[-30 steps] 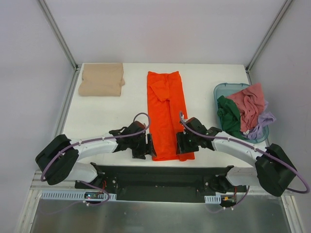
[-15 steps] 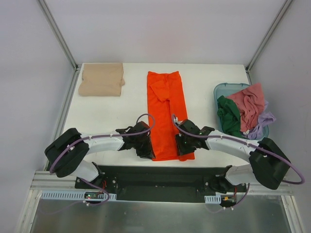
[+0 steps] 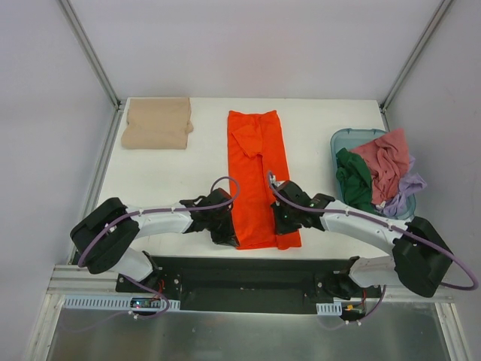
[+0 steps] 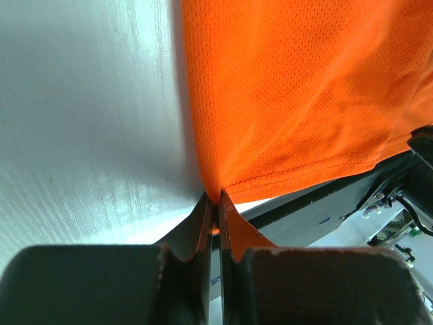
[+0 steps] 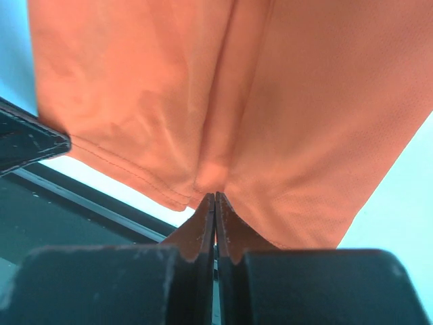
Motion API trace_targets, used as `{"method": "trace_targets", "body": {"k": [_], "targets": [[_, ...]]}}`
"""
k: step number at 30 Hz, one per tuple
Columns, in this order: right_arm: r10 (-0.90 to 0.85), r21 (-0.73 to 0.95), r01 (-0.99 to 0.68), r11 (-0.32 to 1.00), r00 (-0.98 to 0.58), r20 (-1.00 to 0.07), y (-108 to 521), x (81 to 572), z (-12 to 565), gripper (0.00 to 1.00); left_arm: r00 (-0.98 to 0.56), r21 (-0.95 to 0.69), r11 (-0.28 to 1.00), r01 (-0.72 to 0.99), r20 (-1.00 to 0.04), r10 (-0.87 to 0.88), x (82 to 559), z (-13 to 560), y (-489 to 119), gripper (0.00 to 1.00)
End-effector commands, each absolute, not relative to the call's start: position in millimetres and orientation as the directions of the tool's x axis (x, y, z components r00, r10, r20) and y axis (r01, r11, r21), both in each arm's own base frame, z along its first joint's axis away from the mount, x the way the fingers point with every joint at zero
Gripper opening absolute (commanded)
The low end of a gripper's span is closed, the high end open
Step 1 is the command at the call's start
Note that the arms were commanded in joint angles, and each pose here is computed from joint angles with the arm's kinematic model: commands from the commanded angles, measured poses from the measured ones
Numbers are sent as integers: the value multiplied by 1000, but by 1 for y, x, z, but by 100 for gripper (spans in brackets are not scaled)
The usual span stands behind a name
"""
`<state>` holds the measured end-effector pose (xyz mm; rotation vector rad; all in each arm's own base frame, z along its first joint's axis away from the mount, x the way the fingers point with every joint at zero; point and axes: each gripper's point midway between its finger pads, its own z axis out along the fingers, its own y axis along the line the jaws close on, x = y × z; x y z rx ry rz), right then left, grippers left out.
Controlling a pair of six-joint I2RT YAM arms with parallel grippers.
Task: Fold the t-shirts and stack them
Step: Grab the bottom of the folded rectangular tshirt with both arms
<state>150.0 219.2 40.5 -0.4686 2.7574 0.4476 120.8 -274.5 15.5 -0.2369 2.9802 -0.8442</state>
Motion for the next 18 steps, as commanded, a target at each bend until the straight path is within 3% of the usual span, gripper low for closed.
{"method": "trace_targets", "body": {"k": [1, 11, 18], "targets": [[-204, 328, -341, 881, -899, -387, 237, 153, 67, 1, -991, -474, 872, -125, 20, -131, 111, 4, -264, 0], [-272, 211, -351, 912, -905, -328, 229, 157, 41, 26, -993, -473, 874, -113, 27, -114, 108, 4, -264, 0], [-293, 98, -335, 937, -907, -304, 217, 162, 23, 26, -994, -470, 876, -110, 28, -110, 108, 3, -264, 0]]}}
